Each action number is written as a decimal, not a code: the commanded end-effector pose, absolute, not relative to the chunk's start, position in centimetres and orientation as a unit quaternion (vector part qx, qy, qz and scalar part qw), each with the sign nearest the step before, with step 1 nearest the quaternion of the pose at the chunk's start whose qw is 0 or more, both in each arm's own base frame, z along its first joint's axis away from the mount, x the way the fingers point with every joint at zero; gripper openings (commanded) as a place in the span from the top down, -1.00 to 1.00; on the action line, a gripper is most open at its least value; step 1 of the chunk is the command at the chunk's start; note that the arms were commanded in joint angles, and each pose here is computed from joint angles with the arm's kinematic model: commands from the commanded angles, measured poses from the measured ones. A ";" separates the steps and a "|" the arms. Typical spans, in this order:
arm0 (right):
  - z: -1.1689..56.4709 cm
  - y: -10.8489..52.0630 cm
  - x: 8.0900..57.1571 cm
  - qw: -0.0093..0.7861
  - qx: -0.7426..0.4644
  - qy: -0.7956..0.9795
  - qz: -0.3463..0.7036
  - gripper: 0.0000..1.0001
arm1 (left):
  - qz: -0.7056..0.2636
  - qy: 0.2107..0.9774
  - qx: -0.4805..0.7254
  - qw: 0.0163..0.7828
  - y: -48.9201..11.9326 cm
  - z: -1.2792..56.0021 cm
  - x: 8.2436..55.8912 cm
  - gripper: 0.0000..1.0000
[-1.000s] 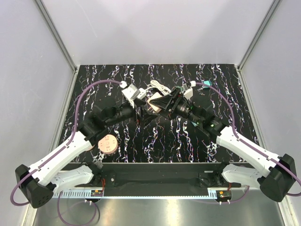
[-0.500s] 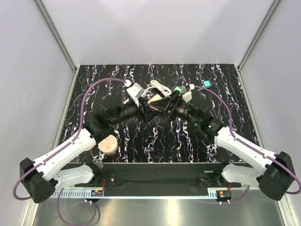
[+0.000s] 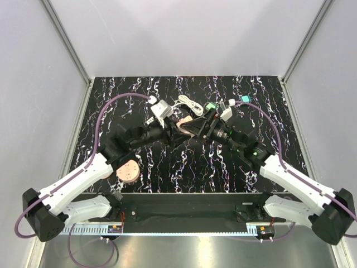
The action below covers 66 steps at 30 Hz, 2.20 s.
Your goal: Insert the plug
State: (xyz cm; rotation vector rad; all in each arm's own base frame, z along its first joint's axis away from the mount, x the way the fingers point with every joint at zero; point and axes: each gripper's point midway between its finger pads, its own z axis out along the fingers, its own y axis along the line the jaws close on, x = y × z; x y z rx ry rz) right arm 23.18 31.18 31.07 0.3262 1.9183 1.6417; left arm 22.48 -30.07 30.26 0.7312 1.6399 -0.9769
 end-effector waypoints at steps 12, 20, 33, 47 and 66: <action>35.5 26.5 14.7 0.433 -0.214 0.687 0.543 -0.98 | -0.571 0.599 0.371 0.422 -27.9 37.2 11.1 1.00; 38.0 26.8 10.7 0.428 -0.334 0.607 0.581 -0.99 | -0.625 0.573 0.346 0.401 -27.5 39.7 9.4 1.00; 39.7 27.9 11.4 0.456 -0.318 0.555 0.619 -0.91 | -0.657 0.590 0.284 0.375 -28.8 39.7 11.6 1.00; 39.6 28.9 13.8 0.471 -0.278 0.563 0.620 0.17 | -0.669 0.588 0.263 0.370 -29.0 39.5 12.3 1.00; 38.4 29.6 13.5 0.432 -0.272 0.571 0.643 0.98 | -0.676 0.589 0.219 0.384 -28.5 39.2 14.1 0.86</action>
